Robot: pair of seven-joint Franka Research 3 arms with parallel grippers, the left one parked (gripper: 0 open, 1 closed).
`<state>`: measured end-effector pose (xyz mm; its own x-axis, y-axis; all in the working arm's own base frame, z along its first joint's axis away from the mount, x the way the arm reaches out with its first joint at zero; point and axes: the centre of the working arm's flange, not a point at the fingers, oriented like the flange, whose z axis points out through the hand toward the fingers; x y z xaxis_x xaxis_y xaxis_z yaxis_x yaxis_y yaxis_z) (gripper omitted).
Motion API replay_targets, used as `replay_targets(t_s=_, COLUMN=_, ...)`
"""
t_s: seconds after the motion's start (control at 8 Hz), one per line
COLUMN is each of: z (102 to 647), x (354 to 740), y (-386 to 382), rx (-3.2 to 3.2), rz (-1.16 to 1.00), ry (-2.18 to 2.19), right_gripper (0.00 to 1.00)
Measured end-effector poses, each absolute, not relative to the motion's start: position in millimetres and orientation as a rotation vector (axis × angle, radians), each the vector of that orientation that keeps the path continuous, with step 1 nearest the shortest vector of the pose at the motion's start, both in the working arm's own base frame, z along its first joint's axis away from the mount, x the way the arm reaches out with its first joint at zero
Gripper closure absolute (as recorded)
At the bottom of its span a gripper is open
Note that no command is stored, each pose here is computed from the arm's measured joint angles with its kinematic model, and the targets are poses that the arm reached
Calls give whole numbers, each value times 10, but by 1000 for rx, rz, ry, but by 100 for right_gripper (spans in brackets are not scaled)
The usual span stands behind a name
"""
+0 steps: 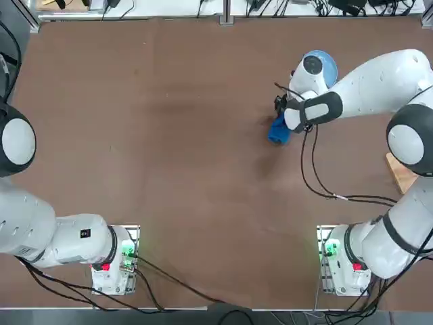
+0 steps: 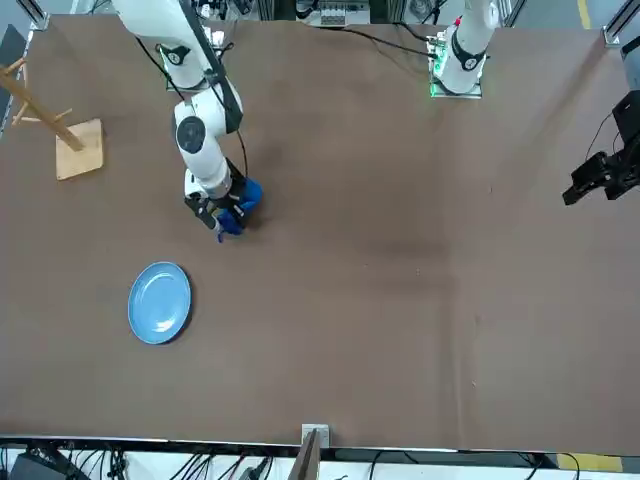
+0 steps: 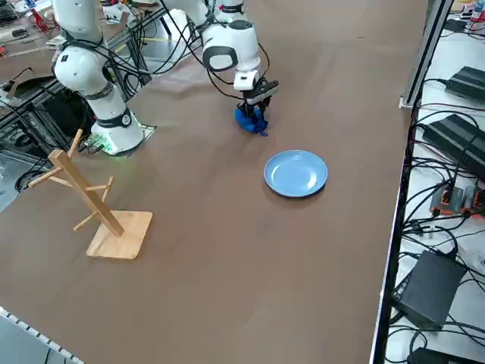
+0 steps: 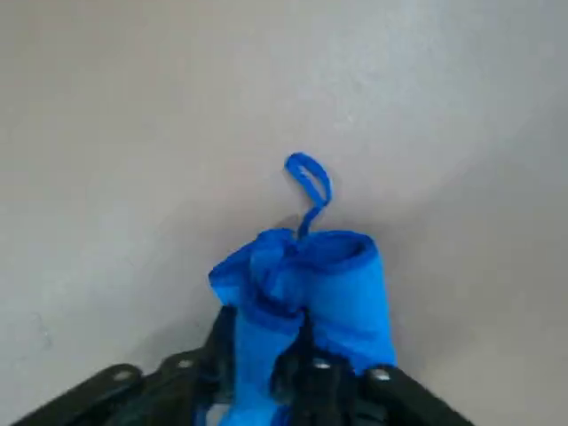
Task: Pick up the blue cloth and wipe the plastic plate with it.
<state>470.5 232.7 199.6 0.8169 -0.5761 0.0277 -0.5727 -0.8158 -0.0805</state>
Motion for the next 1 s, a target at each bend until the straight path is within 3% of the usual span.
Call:
replay_targets(t_s=0.5, z=2101, x=4870, y=2162, rx=-2995, rz=-52, ry=797, right_gripper=89)
replay_targets(t_s=1.0, z=2724, x=5234, y=2103, rx=-3056, rz=18, ry=676, right_gripper=91)
